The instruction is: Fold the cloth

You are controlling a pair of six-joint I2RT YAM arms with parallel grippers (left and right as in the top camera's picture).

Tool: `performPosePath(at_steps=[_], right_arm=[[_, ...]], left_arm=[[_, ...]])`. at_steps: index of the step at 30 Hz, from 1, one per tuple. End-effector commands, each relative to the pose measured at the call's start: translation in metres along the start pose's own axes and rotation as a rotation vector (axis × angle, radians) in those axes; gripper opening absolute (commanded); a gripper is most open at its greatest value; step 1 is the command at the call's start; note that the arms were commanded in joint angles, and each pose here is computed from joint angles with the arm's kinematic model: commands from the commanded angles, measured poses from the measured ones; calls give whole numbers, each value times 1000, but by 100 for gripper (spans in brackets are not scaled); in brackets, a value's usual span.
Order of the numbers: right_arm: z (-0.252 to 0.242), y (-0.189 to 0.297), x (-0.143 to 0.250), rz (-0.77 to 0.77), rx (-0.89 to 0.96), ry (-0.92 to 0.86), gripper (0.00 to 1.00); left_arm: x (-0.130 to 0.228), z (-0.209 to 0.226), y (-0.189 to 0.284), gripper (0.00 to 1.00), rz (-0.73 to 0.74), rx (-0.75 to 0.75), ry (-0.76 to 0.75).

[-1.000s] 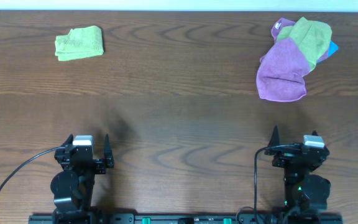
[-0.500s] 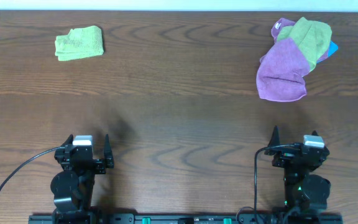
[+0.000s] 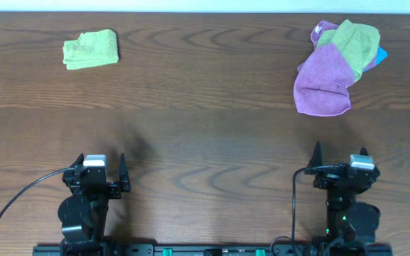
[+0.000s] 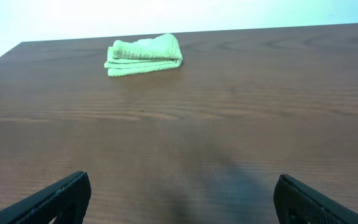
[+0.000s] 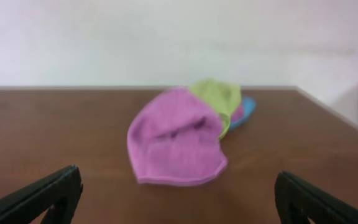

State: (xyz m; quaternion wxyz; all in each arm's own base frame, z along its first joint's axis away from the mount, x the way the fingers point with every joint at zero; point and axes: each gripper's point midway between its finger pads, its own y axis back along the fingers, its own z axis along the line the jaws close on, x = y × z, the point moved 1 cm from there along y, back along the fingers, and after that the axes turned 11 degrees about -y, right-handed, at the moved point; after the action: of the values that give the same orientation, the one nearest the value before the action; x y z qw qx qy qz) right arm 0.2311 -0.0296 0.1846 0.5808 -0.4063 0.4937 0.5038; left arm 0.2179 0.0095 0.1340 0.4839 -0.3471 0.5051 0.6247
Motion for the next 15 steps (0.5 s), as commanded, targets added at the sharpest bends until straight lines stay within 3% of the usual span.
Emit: performPosePath(at_steps=[1, 8, 15], right_arm=[[-1, 1, -17, -81, 10, 10, 99], [-8, 9, -71, -317, 64, -55, 99], [-22, -12, -83, -330, 129, -148, 99]], left_arm=[[8, -4, -3, 95, 14, 14, 4], [8, -4, -3, 95, 14, 14, 4], [8, -4, -3, 95, 14, 14, 3]])
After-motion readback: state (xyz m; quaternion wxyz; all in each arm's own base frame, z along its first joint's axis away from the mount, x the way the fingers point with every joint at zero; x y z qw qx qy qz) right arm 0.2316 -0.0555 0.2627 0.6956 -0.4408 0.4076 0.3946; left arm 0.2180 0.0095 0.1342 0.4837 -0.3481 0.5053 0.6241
